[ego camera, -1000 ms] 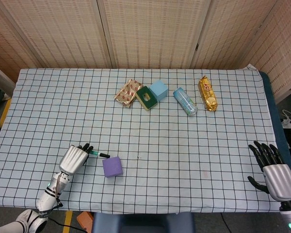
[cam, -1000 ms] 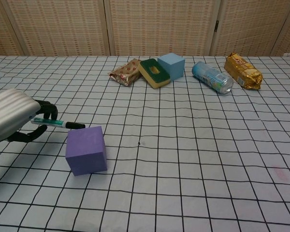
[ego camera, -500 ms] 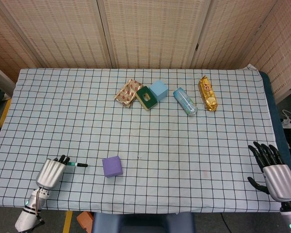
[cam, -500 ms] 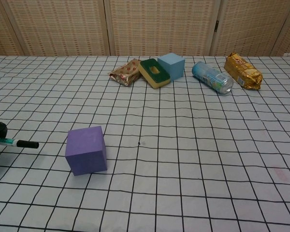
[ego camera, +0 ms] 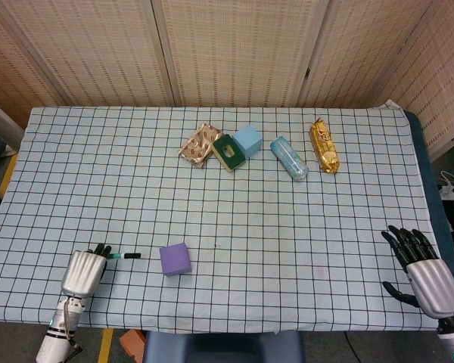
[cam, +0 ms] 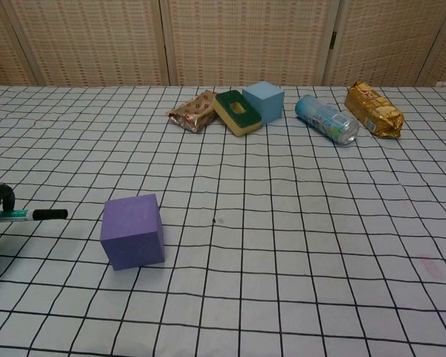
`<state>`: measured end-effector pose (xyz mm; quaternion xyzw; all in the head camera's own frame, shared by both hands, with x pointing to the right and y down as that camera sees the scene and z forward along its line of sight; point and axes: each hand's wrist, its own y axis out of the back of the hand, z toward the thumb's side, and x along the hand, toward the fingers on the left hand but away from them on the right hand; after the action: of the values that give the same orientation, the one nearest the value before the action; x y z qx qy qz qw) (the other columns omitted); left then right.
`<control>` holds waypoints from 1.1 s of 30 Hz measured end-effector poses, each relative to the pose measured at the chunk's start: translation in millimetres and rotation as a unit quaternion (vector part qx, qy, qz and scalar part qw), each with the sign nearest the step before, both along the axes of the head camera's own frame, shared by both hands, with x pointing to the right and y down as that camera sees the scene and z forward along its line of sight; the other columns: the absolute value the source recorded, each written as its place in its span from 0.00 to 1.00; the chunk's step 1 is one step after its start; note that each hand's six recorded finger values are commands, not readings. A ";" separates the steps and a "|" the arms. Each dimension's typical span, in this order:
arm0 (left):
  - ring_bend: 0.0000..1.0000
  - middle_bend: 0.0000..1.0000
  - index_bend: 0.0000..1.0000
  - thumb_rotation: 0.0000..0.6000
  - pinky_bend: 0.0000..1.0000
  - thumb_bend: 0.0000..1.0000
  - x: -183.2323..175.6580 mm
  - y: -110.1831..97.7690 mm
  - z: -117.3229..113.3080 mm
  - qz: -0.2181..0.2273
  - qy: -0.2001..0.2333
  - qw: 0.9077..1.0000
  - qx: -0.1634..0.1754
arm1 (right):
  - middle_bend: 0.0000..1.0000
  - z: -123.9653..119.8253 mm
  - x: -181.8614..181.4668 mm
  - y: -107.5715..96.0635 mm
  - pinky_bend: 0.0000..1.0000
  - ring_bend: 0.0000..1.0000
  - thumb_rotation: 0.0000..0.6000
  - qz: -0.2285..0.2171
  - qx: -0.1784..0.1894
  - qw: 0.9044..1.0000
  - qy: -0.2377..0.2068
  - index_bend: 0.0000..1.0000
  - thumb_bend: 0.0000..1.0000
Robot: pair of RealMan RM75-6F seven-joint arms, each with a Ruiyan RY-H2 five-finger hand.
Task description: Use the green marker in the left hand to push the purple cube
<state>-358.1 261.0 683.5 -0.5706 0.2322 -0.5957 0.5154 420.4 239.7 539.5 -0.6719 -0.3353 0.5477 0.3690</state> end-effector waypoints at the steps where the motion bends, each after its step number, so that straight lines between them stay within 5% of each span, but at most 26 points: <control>1: 0.77 0.86 0.82 1.00 0.99 0.68 3.9 0.3 -0.2 -0.002 -0.001 1.000 0.000 | 0.00 -0.5 0.4 0.1 0.00 0.00 1.00 0.000 0.000 1.000 -0.001 0.00 0.12; 15: 0.77 0.87 0.82 1.00 0.99 0.68 42.6 -0.3 6.9 0.015 0.003 1.000 -0.011 | 0.00 -8.9 4.5 0.9 0.00 0.00 1.00 0.005 0.011 1.000 -0.007 0.00 0.12; 33: 0.77 0.87 0.82 1.00 0.99 0.68 122.3 -18.4 16.6 0.044 0.070 0.996 -0.021 | 0.00 -7.1 5.4 -2.1 0.00 0.00 1.00 0.006 0.004 1.000 -0.012 0.00 0.12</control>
<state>-235.8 242.6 700.1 -0.6310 0.2302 -0.5358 0.5115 425.8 237.6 532.4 -0.6748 -0.3457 0.5405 0.3648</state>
